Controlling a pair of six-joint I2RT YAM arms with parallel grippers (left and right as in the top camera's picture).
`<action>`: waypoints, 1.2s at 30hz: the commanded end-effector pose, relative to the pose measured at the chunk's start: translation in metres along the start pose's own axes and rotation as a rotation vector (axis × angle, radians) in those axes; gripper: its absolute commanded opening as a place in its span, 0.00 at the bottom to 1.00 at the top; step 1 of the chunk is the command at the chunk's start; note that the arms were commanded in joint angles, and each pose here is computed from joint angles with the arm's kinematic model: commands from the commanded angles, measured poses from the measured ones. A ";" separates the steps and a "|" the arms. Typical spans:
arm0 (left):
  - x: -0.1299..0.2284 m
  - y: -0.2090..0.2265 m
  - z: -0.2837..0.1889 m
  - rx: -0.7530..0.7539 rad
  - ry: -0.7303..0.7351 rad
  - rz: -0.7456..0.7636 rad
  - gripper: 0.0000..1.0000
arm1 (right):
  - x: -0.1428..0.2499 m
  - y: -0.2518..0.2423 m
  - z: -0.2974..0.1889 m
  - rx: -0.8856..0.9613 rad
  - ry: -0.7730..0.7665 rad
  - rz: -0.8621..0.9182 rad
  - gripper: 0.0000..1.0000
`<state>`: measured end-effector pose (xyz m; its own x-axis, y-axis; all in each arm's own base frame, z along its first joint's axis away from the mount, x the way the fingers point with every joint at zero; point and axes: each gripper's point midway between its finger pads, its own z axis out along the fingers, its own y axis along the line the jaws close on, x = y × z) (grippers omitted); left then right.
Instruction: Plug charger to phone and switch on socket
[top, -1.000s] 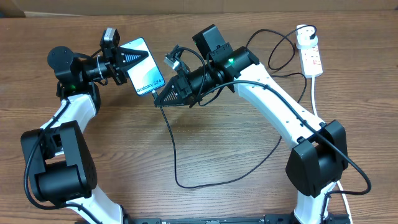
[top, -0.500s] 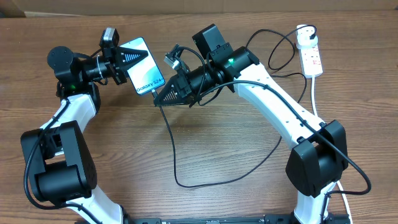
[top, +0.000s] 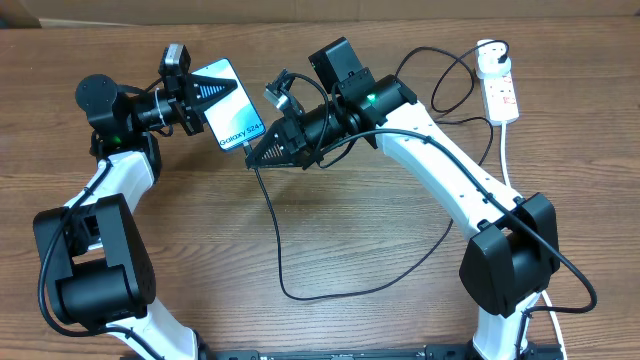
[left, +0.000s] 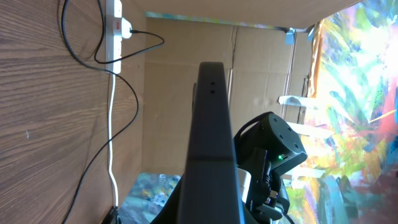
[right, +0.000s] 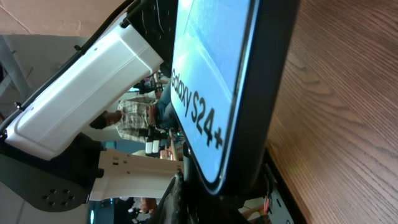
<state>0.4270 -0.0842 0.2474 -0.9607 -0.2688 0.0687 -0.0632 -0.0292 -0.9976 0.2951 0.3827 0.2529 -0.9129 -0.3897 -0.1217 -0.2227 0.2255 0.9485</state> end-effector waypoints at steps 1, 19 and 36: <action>0.010 -0.006 0.003 -0.012 0.059 0.035 0.04 | -0.010 -0.004 -0.003 0.012 -0.024 0.003 0.04; 0.011 -0.008 0.003 -0.012 0.064 0.040 0.04 | -0.012 -0.004 -0.008 0.003 -0.030 0.007 0.03; 0.011 -0.008 0.003 -0.012 0.062 0.033 0.04 | -0.015 -0.007 -0.009 0.000 -0.039 0.044 0.04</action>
<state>0.4275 -0.0840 0.2495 -0.9595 -0.2734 0.0680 -0.0617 -0.0318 -0.9976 0.2972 0.3824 0.2564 -0.9187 -0.3819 -0.1012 -0.1967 0.2201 0.9554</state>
